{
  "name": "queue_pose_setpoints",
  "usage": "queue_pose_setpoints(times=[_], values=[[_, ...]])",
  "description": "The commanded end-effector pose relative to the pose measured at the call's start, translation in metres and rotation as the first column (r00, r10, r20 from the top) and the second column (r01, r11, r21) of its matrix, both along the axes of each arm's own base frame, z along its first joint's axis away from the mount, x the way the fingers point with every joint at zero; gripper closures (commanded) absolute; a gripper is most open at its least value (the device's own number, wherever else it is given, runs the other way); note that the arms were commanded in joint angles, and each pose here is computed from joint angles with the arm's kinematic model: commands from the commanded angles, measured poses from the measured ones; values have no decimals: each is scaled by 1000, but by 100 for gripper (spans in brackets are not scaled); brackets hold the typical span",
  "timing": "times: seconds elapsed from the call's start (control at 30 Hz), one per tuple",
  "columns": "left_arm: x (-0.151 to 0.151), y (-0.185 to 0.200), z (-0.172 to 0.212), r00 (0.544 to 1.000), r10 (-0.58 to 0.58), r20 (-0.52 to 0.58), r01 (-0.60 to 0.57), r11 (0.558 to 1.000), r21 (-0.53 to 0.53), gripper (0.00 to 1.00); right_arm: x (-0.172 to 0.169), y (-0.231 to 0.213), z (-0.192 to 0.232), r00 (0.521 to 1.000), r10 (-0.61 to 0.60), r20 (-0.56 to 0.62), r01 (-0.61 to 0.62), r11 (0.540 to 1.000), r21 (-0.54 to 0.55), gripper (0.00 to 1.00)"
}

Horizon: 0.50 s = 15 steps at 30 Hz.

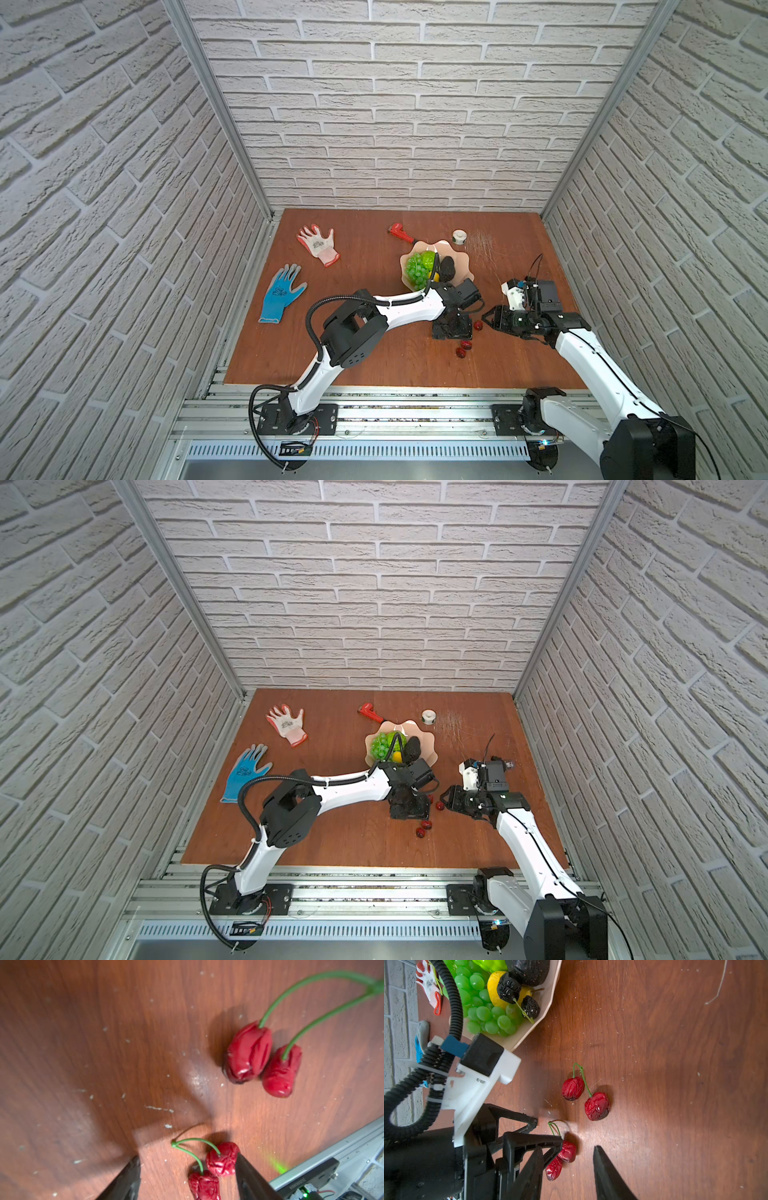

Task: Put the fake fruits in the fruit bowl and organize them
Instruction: 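Move the left gripper over the red cherries while the right gripper draws back, then lower the left gripper onto the nearer red cherry pair's stem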

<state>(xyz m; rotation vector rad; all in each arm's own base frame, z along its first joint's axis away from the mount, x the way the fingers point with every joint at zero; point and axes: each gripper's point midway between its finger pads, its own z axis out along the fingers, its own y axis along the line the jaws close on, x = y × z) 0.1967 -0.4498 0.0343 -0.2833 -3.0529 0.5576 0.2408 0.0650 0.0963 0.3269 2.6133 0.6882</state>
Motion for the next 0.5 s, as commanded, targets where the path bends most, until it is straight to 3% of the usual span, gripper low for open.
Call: queue_pose_setpoints(times=[0.0,0.3,0.47], values=[[-7,7,-9,999,18,-31,-16,998,58,35,9,3,7,998,18,59,-20,999,30,59],[-17,12,-12,999,-6,-46,11,994,111,38,10,2,7,997,18,76,-21,999,40,60],[-22,10,-15,997,-15,-70,23,992,121,49,10,4,10,996,25,86,-29,998,48,60]])
